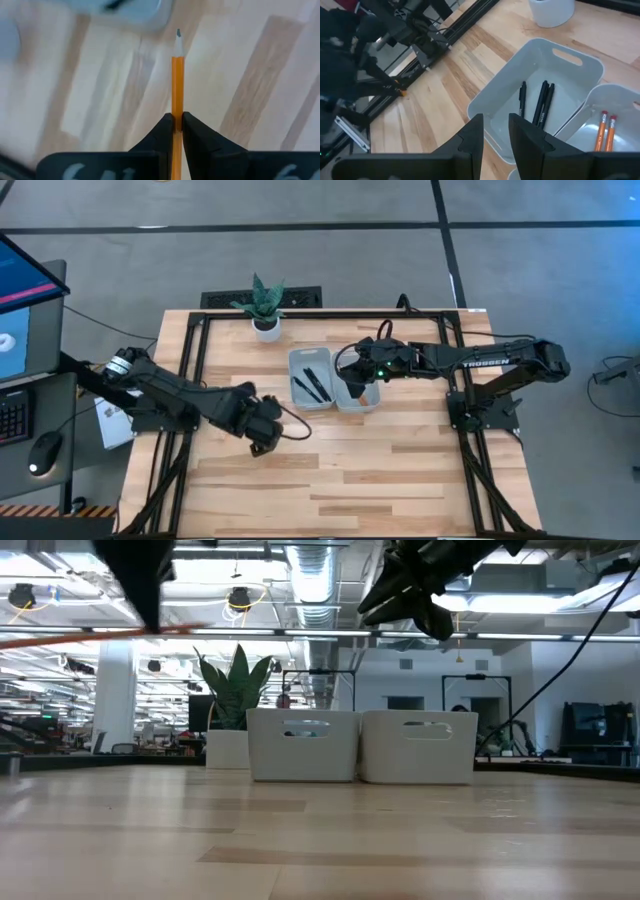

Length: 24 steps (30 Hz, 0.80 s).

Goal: Sort pens & pencils
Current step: Put the orange pencil into the right gray bin

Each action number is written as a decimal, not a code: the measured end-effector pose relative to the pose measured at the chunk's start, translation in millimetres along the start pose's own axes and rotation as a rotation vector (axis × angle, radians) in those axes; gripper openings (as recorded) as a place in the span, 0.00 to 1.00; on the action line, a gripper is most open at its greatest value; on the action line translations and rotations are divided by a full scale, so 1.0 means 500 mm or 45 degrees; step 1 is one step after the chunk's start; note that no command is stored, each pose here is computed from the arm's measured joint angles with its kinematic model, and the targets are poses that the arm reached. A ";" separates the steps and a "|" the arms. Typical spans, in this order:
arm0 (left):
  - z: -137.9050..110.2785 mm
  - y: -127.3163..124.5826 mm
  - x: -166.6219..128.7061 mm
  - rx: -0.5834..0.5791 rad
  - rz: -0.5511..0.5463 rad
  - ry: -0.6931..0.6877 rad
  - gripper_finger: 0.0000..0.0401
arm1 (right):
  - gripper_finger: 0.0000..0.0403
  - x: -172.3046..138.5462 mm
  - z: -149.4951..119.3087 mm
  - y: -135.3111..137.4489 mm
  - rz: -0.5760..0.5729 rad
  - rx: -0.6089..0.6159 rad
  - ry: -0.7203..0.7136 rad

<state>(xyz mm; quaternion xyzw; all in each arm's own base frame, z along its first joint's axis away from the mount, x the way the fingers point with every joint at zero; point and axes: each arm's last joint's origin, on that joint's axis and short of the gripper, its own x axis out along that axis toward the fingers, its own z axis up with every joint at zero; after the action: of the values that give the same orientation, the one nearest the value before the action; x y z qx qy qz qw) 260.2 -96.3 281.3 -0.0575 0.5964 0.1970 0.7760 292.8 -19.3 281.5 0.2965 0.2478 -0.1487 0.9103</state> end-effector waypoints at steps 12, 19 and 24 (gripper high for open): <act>0.079 0.033 -0.106 0.388 0.187 -0.387 0.05 | 0.28 0.000 -0.001 0.002 0.042 0.264 0.038; 0.103 0.037 -0.141 0.662 0.373 -0.544 0.05 | 0.28 0.001 0.010 -0.013 0.057 0.461 0.057; 0.122 0.025 -0.141 0.957 0.433 -0.593 0.05 | 0.28 0.001 0.025 -0.010 0.151 0.471 0.017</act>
<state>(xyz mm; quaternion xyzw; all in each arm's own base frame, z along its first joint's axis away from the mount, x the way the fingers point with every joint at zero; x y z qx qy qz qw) 295.8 -81.6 367.1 0.3716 0.4374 0.0996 0.8128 295.6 -30.7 287.8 0.4737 0.2043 -0.1360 0.8458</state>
